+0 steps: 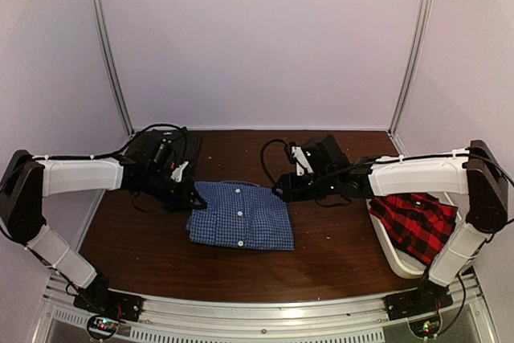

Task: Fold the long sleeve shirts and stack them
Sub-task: Turn over the square-folded shirt at the center of the board.

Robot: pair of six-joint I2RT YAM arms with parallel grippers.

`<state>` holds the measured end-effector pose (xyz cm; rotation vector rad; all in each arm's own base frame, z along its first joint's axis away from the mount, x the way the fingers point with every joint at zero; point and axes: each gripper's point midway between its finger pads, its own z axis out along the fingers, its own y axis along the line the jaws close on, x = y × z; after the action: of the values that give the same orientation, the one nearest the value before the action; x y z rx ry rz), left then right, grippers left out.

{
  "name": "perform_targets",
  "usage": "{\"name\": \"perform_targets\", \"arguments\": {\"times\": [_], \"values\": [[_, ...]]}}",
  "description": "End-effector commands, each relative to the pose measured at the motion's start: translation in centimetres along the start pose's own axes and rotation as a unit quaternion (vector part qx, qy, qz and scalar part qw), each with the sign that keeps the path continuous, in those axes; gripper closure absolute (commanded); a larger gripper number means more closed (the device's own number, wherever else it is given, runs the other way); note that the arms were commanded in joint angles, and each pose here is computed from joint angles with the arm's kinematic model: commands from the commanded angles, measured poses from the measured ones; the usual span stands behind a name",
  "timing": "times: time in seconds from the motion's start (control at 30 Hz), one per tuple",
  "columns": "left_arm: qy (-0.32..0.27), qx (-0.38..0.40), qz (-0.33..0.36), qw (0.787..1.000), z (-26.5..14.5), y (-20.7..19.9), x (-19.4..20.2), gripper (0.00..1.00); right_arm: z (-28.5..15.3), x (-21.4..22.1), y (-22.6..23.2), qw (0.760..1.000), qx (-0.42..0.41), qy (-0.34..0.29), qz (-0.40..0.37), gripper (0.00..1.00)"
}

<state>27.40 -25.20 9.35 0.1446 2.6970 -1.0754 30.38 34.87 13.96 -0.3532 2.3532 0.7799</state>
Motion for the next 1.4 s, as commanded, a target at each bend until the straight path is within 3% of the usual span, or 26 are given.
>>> {"name": "perform_targets", "arguments": {"times": [0.0,0.27,0.53,0.73,0.93,1.1,1.37], "values": [[0.003,0.012,0.051,0.999,-4.0,-1.3,-1.0,1.00,2.9,-1.1,4.0,0.999,-0.037,-0.007,-0.005,0.59],[-0.031,0.021,0.068,0.997,-8.1,-2.1,-3.9,1.00,9.8,0.3,7.1,0.998,-0.046,0.027,-0.015,0.64],[-0.075,0.044,0.134,0.987,-11.7,-6.5,-8.6,1.00,13.8,-1.1,12.7,0.990,-0.137,0.015,0.025,0.65],[-0.077,0.092,0.144,0.982,-11.8,-9.1,-11.0,1.00,15.8,-2.5,17.4,0.972,-0.226,0.009,0.059,0.65],[-0.067,0.146,0.129,0.979,-9.3,-10.0,-11.7,1.00,17.3,-2.4,20.1,0.950,-0.296,0.026,0.093,0.65],[-0.063,0.154,0.114,0.979,-7.3,-9.7,-12.5,1.00,17.2,-1.7,19.2,0.951,-0.290,0.033,0.100,0.65],[-0.056,0.156,0.113,0.980,-6.2,-9.9,-13.2,1.00,13.1,-4.4,15.1,0.964,-0.251,-0.008,0.089,0.62]]}}
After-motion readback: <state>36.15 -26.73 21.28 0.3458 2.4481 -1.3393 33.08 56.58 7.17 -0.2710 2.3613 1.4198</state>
